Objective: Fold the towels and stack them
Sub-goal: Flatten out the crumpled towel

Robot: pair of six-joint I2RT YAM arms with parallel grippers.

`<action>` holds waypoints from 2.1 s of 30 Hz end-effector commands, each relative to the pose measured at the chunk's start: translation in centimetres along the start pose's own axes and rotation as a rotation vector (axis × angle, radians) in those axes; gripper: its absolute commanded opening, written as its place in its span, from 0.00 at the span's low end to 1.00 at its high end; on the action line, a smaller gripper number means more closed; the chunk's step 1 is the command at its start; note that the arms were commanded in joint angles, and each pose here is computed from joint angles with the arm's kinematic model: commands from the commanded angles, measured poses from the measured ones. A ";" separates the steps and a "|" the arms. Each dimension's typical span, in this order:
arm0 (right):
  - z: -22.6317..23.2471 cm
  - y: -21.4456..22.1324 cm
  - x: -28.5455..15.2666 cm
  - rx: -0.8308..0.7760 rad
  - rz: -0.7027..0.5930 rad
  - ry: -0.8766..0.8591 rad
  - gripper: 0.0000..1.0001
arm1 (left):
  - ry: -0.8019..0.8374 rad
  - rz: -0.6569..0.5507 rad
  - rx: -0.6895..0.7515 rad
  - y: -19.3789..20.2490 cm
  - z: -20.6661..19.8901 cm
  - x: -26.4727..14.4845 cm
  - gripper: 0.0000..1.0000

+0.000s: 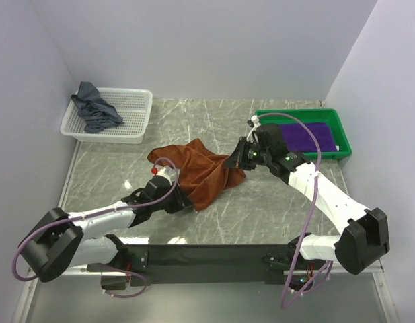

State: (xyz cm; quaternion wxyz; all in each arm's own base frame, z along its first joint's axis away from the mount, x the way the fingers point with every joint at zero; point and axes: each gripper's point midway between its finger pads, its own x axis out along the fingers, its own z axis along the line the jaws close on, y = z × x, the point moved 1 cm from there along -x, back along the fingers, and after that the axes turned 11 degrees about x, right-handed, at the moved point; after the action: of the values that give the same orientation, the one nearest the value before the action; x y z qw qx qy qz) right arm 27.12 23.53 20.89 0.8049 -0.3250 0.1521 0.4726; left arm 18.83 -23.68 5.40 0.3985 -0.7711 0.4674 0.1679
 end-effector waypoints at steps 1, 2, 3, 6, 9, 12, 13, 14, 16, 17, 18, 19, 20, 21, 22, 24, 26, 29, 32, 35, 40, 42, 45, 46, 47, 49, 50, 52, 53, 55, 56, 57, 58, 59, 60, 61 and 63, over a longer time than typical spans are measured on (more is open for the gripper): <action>-0.1 -0.4 -0.4 -0.006 -0.042 -0.008 0.00 | 0.060 -0.121 -0.015 -3.8 -3.1 0.4 0.26; -0.7 -0.2 -0.3 -0.003 -0.044 0.007 0.00 | 0.040 -0.132 -0.017 -4.2 -3.0 0.7 0.18; -0.8 -0.1 -0.5 -0.006 -0.047 0.007 0.00 | 0.031 -0.136 -0.008 -4.5 -3.1 0.7 0.15; -1.8 0.0 -0.7 -0.008 -0.061 0.035 0.00 | -0.034 -0.178 0.000 -6.0 -2.8 0.3 0.01; -3.0 0.0 -0.7 -0.007 -0.076 0.072 0.00 | -0.094 -0.250 -0.031 -9.0 -1.6 -0.6 0.01; -4.4 -0.3 -0.4 0.001 -0.092 0.113 0.00 | -0.156 -0.305 -0.081 -12.5 0.4 -1.1 0.01; -4.9 -0.4 -0.2 0.003 -0.096 0.130 0.00 | -0.190 -0.302 -0.094 -13.5 0.9 -1.0 0.01; -5.2 -0.5 0.0 0.001 -0.097 0.144 0.00 | -0.210 -0.307 -0.106 -14.4 1.4 -1.0 0.02; -6.6 -0.6 0.7 0.006 -0.092 0.189 0.00 | -0.250 -0.275 -0.125 -16.1 2.6 -0.1 0.04; -7.1 -0.6 0.9 0.007 -0.087 0.201 0.00 | -0.261 -0.251 -0.129 -16.6 2.9 0.3 0.06; -8.0 -0.4 1.5 0.016 -0.074 0.228 0.00 | -0.264 -0.222 -0.126 -17.0 3.3 0.8 0.06; -8.5 -0.4 1.8 0.017 -0.072 0.242 0.00 | -0.286 -0.181 -0.127 -17.4 3.7 2.0 0.06; -9.0 -0.4 2.0 0.020 -0.066 0.252 0.00 | -0.299 -0.158 -0.128 -17.5 4.1 2.5 0.07; -9.6 -0.2 2.6 0.024 -0.052 0.270 0.00 | -0.309 -0.140 -0.118 -17.8 4.5 3.0 0.08; -10.2 -0.2 2.8 0.031 -0.049 0.277 0.00 | -0.315 -0.119 -0.124 -18.3 5.0 3.8 0.09; -11.0 0.0 3.4 0.042 -0.033 0.294 0.00 | -0.326 -0.102 -0.131 -18.5 5.5 4.2 0.14; -11.7 -0.4 3.7 0.052 -0.036 0.304 0.00 | -0.281 -0.101 -0.136 -19.4 4.8 4.2 0.24; -12.1 -0.7 4.4 0.061 -0.026 0.304 0.00 | -0.150 -0.089 -0.096 -19.7 2.2 3.8 0.46; -12.2 -1.0 5.0 0.068 -0.016 0.297 0.00 | -0.047 -0.101 -0.053 -19.4 0.6 3.3 0.69; -12.2 -0.9 5.5 0.075 -0.002 0.282 0.00 | -0.008 -0.110 -0.022 -18.2 0.3 2.9 0.75; -12.0 -0.6 5.6 0.081 0.007 0.256 0.00 | 0.042 -0.118 0.002 -16.5 0.4 3.6 0.70; -11.9 -0.5 5.5 0.079 0.007 0.253 0.00 | 0.034 -0.103 0.009 -15.9 0.5 3.9 0.70; -12.0 -0.4 5.3 0.075 0.002 0.254 0.00 | 0.031 -0.089 0.034 -14.9 -0.2 4.5 0.68; -11.9 -0.4 5.3 0.072 0.000 0.252 0.00 | 0.021 -0.097 0.037 -14.9 -0.1 4.6 0.67; -12.0 -0.3 5.3 0.074 0.001 0.253 0.00 | 0.017 -0.101 0.044 -14.9 -0.1 4.5 0.63; -11.9 -0.4 5.1 0.071 -0.001 0.250 0.00 | 0.026 -0.122 0.058 -15.7 -0.8 4.1 0.55; -11.9 -0.4 5.0 0.068 -0.003 0.253 0.00 | 0.023 -0.132 0.063 -16.1 -1.1 3.7 0.42; -11.5 -0.7 4.5 0.050 -0.007 0.258 0.00 | 0.028 -0.153 0.081 -17.3 -2.5 2.2 0.25; -11.4 -0.9 4.2 0.045 -0.015 0.266 0.00 | 0.030 -0.164 0.089 -17.8 -3.1 1.6 0.06; -10.8 -1.4 3.2 0.028 -0.031 0.272 0.00 | 0.034 -0.168 0.093 -18.6 -4.7 -0.6 0.01; -10.5 -1.4 2.8 0.024 -0.031 0.273 0.00 | 0.035 -0.171 0.091 -18.8 -5.2 -1.4 0.01; -10.0 -1.1 2.0 0.021 -0.021 0.267 0.00 | 0.019 -0.148 0.069 -18.3 -5.7 -3.0 0.01; -9.6 -1.0 1.5 0.009 -0.016 0.261 0.00 | 0.006 -0.132 0.054 -18.0 -5.8 -3.8 0.01; -8.9 -1.0 0.5 -0.003 -0.024 0.245 0.00 | -0.014 -0.104 0.040 -17.3 -5.7 -4.6 0.01; -8.5 -0.6 -0.2 -0.009 -0.012 0.236 0.00 | -0.023 -0.065 0.039 -16.4 -5.9 -5.5 0.01; -8.8 0.5 -1.2 -0.012 0.021 0.252 0.00 | -0.054 0.000 0.028 -14.6 -5.7 -7.4 0.01; -7.4 1.4 -3.4 -0.038 0.012 0.202 0.00 | -0.071 0.042 0.057 -12.4 -6.0 -9.3 0.01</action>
State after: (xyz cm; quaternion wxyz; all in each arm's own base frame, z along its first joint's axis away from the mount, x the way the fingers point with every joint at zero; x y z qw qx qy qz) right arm 27.08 17.37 13.19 0.7783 -0.3746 0.2618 0.4307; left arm 29.99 -21.23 21.30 0.4282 -0.7862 0.4288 0.1209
